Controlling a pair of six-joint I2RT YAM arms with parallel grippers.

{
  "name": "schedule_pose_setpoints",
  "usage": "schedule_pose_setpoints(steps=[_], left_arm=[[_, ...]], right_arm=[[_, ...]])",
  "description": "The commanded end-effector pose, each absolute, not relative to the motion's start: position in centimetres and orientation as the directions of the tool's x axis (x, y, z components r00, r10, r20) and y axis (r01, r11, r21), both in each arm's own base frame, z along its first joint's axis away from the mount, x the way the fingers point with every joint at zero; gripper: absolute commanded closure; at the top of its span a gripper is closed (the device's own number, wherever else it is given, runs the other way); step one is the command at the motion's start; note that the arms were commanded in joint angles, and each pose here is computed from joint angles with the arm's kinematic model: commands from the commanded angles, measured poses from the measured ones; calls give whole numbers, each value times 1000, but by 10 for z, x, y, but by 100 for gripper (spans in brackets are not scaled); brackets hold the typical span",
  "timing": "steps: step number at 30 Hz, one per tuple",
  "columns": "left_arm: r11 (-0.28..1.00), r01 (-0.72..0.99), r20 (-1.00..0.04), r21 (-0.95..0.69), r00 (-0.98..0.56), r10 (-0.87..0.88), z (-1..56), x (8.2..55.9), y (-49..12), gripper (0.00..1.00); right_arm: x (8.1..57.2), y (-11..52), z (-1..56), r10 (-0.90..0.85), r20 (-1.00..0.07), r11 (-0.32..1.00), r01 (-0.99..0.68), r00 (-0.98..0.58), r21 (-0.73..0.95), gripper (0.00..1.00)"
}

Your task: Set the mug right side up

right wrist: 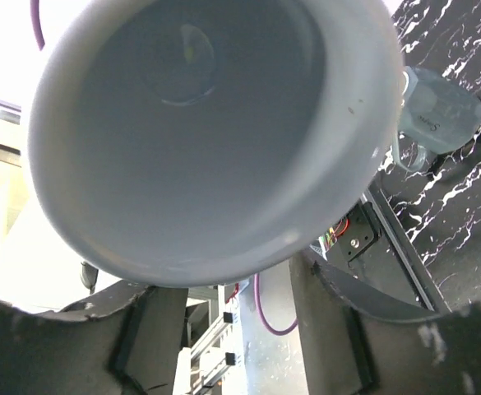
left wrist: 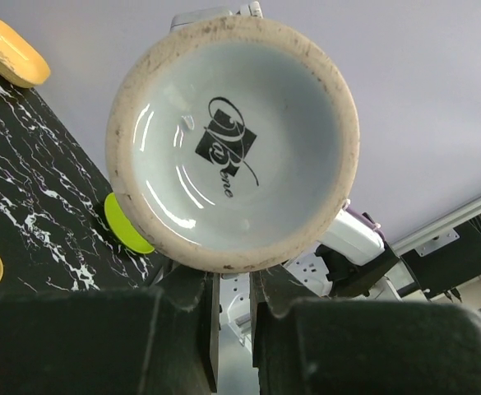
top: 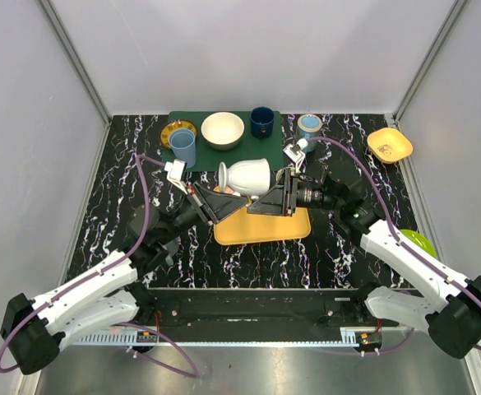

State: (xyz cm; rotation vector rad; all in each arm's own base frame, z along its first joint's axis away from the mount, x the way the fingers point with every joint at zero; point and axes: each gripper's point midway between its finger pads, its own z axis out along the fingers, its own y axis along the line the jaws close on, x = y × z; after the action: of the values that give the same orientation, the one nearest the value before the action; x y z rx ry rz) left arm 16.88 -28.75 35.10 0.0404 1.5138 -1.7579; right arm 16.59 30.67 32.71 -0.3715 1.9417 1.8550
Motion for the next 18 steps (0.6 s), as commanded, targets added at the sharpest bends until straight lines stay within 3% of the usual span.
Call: schedule_pose_setpoints(steps=[1, 13, 18], left_arm=[[-103, 702, -512, -705, -604, -611, 421, 150, -278, 100], [-99, 685, -520, -722, -631, -576, 404, 145, -288, 100], [-104, 685, -522, -721, -635, -570, 399, 142, -288, 100]], right_arm=[[172, 314, 360, 167, -565, 13, -571, -808, 821, 46], [177, 320, 375, 242, -550, -67, -579, -800, 813, 66], [175, 320, 380, 246, -546, -101, -581, -801, 808, 89]])
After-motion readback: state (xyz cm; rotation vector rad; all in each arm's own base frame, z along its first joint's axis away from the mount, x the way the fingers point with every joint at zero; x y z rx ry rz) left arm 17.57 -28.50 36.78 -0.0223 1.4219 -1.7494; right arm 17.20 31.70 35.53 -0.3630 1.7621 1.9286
